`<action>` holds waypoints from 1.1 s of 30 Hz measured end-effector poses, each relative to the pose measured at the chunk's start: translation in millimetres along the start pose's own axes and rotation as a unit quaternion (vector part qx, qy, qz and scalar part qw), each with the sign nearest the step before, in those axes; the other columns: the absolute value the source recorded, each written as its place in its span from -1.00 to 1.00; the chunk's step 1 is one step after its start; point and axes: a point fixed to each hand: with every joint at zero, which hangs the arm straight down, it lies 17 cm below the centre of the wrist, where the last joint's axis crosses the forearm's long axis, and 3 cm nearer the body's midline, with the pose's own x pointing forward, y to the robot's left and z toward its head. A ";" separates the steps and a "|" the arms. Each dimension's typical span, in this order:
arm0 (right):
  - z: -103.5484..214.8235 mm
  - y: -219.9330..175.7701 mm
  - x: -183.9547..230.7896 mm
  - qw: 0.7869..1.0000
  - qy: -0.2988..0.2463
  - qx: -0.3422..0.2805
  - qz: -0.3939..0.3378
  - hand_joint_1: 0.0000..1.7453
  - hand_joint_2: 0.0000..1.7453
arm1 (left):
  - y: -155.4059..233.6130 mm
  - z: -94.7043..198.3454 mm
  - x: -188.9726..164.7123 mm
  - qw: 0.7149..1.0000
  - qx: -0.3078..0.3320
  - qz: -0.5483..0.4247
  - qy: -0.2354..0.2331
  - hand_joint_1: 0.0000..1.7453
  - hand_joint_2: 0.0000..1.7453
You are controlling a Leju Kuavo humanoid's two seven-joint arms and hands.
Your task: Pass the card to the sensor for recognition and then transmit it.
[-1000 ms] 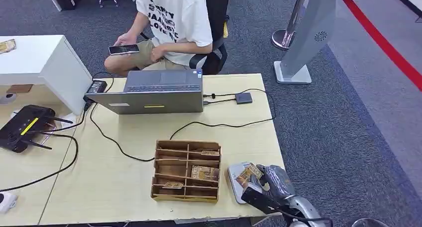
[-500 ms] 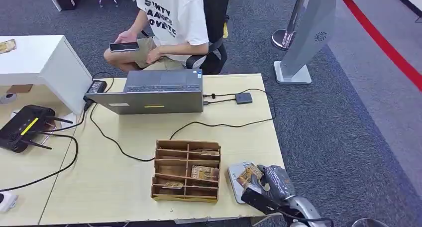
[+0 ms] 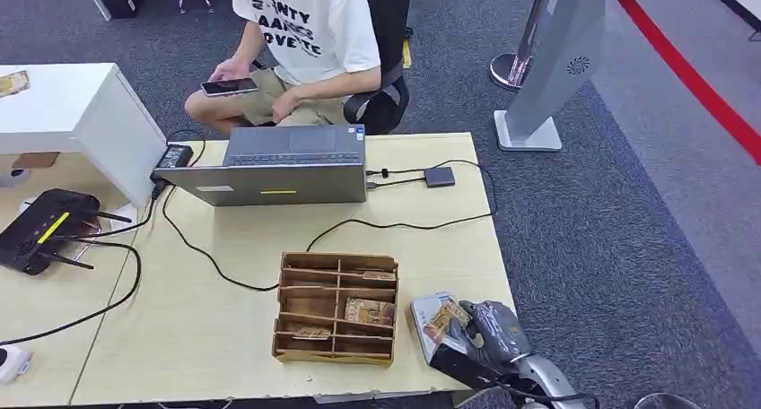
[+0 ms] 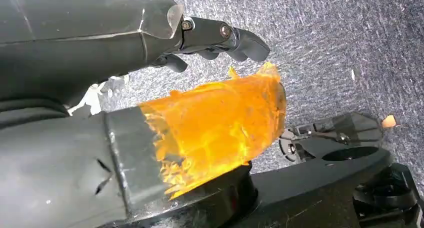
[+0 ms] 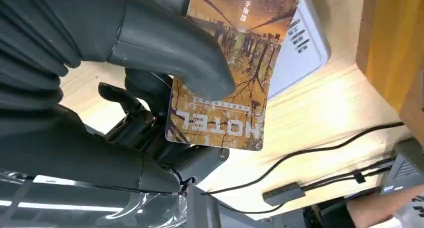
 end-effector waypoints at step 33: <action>-2.4 11.1 -3.7 1.000 0.004 0.016 0.011 1.00 1.00 | 0.3 0.0 1.2 1.000 0.000 0.000 -0.001 -1.00 -1.00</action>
